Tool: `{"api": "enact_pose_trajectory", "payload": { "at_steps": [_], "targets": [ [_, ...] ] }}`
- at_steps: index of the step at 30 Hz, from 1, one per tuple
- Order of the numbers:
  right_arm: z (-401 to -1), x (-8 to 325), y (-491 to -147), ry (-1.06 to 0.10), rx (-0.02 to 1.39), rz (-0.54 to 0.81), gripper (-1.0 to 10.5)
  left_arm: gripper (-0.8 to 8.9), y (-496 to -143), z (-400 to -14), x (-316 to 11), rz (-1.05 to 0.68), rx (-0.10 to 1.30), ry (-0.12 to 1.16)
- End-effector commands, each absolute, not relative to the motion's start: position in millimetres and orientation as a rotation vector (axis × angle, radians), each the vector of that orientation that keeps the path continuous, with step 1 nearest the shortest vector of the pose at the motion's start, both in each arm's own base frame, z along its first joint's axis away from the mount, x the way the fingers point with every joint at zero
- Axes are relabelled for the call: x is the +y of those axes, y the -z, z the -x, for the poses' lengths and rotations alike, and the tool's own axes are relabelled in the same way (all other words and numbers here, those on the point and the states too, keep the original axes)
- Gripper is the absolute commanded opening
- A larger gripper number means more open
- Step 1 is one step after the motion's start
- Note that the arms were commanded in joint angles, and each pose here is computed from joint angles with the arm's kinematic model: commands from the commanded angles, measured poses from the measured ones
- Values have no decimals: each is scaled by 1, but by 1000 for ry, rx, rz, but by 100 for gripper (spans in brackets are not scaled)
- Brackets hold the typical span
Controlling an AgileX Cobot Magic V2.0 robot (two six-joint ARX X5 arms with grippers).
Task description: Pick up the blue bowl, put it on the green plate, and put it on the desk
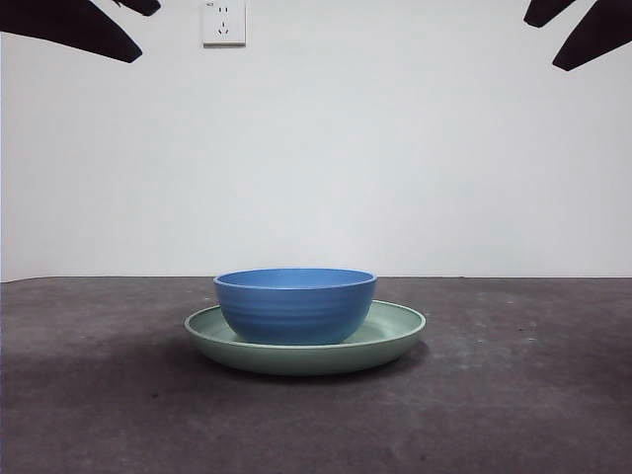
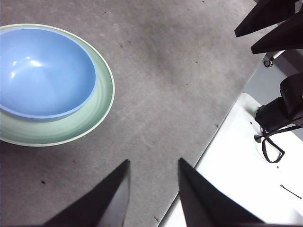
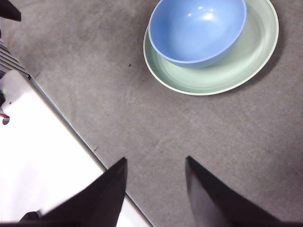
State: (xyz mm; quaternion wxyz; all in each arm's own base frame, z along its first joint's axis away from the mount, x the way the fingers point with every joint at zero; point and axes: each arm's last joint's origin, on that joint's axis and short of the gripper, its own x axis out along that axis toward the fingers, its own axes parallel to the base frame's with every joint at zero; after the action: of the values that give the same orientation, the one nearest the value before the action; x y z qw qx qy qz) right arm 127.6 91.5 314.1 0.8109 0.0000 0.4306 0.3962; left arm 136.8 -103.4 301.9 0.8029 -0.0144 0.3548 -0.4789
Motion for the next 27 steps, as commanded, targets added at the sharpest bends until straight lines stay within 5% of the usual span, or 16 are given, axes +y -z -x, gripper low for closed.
{"api": "enact_pose_trajectory", "payload": {
  "at_steps": [1, 6, 9, 27],
  "targets": [
    [-128, 94, -315, -863, 910, 13, 197, 163, -304, -137, -105, 24, 748, 1041],
    [-128, 94, -315, -862, 911, 14, 186, 147, -304, -137, -105, 24, 748, 1041],
    [-128, 94, -315, -862, 913, 15, 2, 11, -304, -137, -105, 24, 748, 1041],
    [-129, 94, -316, -862, 906, 13, 9, 9, -304, -137, -105, 24, 746, 1041]
  ]
}}
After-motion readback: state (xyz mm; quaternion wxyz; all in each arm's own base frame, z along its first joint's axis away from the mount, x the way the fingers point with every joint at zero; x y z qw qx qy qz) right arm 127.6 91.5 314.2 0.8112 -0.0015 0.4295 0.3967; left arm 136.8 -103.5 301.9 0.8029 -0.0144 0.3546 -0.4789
